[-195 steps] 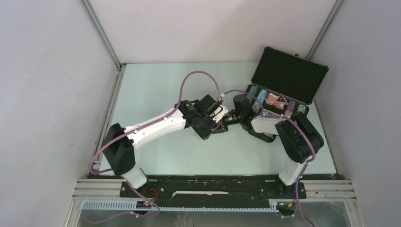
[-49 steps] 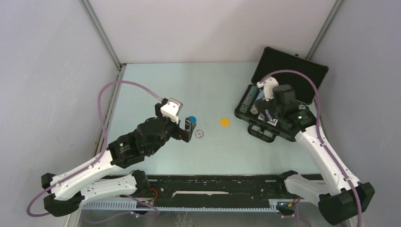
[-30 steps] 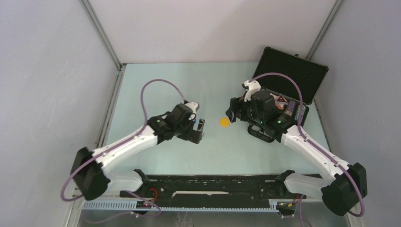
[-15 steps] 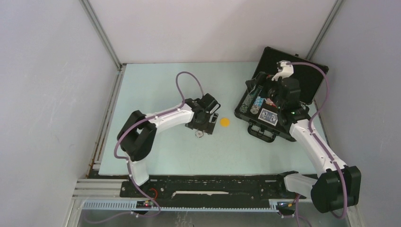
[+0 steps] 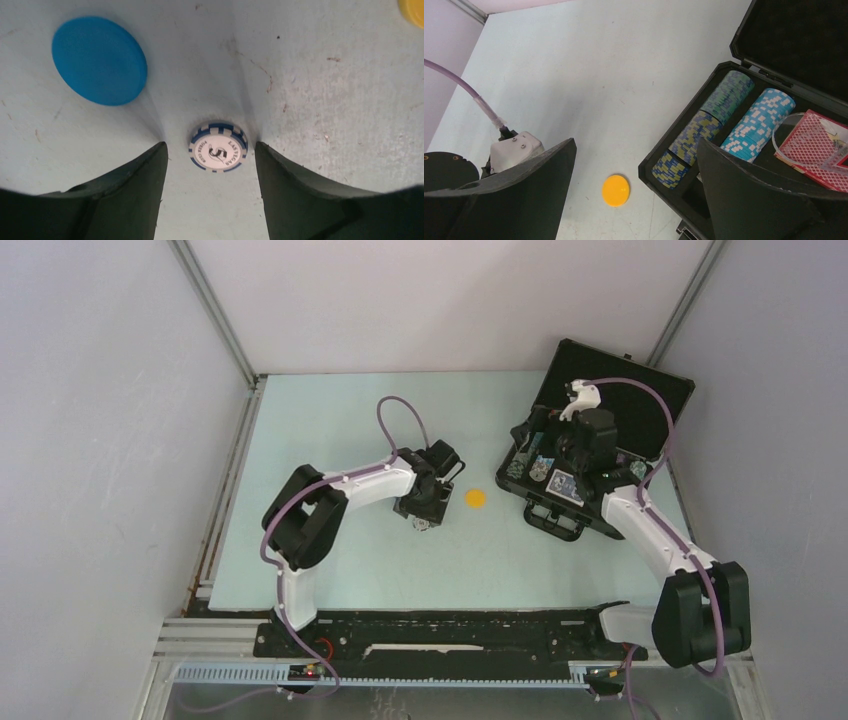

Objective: Pack up texas hold em set

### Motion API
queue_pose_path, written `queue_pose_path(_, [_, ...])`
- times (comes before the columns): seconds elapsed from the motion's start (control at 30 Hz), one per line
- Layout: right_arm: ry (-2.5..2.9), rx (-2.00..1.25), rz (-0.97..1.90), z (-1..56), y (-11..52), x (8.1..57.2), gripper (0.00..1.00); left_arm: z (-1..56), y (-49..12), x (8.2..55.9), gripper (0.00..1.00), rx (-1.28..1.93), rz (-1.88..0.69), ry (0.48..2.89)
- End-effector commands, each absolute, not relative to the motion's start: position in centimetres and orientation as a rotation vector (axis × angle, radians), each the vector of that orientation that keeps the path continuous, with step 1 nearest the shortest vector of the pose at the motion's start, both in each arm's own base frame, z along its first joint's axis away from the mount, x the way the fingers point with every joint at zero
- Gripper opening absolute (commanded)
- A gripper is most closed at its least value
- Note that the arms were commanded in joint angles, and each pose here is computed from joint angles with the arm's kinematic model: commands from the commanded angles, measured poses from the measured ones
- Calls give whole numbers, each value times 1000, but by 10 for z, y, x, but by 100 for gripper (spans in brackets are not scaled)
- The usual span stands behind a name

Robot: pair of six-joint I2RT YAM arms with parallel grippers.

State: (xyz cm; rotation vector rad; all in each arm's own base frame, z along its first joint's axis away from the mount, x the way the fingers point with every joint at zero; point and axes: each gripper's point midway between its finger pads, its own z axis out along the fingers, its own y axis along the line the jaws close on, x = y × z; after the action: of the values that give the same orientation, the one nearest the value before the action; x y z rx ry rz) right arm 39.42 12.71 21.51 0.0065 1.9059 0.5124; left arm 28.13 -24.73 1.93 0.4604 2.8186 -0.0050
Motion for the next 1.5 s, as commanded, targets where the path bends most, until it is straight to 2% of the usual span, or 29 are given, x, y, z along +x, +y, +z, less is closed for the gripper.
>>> queue_pose_path(0.0, [1876, -59, 517, 220, 135, 398, 100, 28, -254, 297, 70, 458, -16, 2778])
queue_pose_path(0.3, [1885, -119, 500, 214, 147, 396, 100, 19, -253, 290, 64, 492, 41, 2794])
queue_pose_path(0.67, [1888, -124, 485, 212, 148, 396, 100, 13, -251, 279, 51, 522, 63, 2806])
queue_pose_path(0.73, [1890, -124, 478, 212, 147, 396, 100, 14, -250, 279, 52, 529, 63, 2801])
queue_pose_path(0.83, [1892, -123, 470, 211, 146, 396, 100, 18, -246, 278, 61, 530, 76, 2792])
queue_pose_path(0.93, [1894, -122, 467, 210, 146, 397, 100, 16, -241, 274, 65, 540, 90, 2799])
queue_pose_path(1.1, [1896, -130, 468, 209, 147, 397, 100, 12, -242, 267, 62, 567, 64, 2831])
queue_pose_path(1.47, [1897, -135, 471, 208, 148, 397, 100, 9, -243, 252, 63, 604, -17, 2884])
